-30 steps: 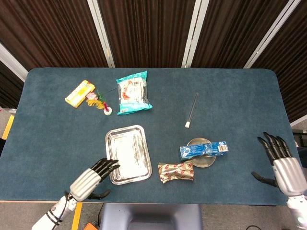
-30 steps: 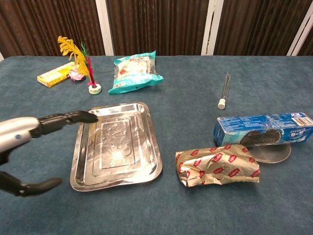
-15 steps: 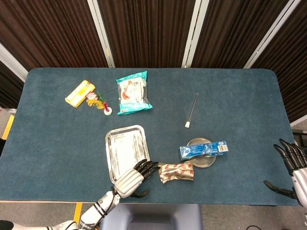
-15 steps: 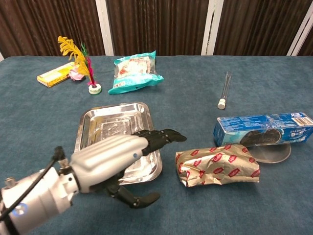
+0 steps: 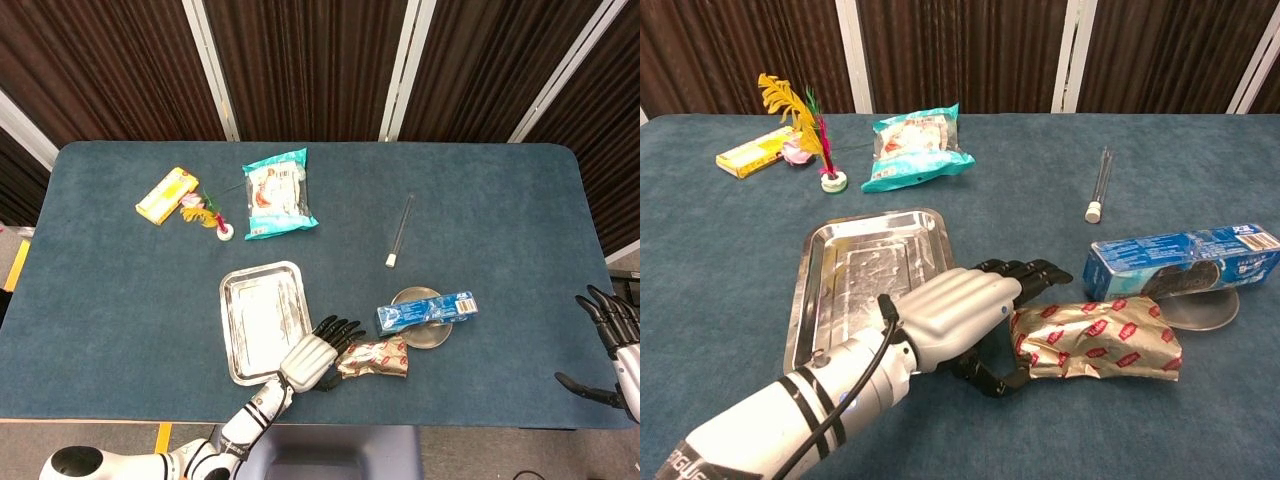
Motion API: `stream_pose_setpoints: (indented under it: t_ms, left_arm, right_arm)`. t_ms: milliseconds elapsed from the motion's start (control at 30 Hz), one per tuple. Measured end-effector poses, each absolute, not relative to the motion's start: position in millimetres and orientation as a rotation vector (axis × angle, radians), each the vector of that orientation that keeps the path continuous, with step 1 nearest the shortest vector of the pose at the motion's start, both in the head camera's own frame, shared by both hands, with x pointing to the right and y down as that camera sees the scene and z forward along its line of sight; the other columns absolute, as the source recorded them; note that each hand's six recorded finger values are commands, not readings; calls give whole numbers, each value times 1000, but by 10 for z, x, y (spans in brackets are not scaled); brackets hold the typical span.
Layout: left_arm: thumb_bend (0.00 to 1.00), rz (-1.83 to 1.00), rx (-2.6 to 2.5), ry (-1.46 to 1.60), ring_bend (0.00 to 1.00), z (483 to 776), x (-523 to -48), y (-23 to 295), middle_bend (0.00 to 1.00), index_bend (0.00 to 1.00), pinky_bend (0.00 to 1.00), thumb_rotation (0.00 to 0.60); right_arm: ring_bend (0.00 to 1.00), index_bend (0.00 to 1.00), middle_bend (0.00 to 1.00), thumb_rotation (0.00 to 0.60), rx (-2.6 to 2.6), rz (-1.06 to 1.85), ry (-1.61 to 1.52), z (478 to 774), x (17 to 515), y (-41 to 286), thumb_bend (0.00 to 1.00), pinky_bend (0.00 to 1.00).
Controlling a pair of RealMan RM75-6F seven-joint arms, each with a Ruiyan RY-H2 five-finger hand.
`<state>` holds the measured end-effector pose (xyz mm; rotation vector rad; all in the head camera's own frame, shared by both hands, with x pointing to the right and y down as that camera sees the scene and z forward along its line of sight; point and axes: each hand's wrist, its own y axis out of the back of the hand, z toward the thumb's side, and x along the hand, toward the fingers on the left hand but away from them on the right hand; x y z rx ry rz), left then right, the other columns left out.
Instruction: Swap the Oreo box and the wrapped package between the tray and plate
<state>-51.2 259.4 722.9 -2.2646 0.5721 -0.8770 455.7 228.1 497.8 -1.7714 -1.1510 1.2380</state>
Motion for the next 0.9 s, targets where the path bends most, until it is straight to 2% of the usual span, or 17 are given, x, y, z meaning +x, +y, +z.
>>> stream_pose_setpoints:
  t_ms: [167, 300, 633, 900]
  left_arm:
    - [358, -868, -2257, 641, 319, 7248, -495, 2529, 434, 314, 335, 600]
    - [373, -841, -2257, 691, 404, 7231, -501, 2502, 545, 419, 394, 600]
    - [464, -811, -2260, 715, 497, 7169, -553, 2514, 687, 565, 435, 600]
    - [491, -708, -2230, 780, 502, 6817, -698, 2427, 695, 573, 452, 600]
  right_arm:
    - [0, 0, 0, 600, -1767, 1247, -1152, 4992, 4557, 2270, 151, 31]
    - [0, 0, 0, 600, -1769, 1254, -1143, 5013, 4540, 2271, 151, 31]
    - [0, 0, 0, 600, -1775, 1258, -1122, 5043, 4500, 2282, 152, 31]
    - [0, 0, 0, 600, -1781, 1266, -1102, 5077, 4464, 2294, 152, 31]
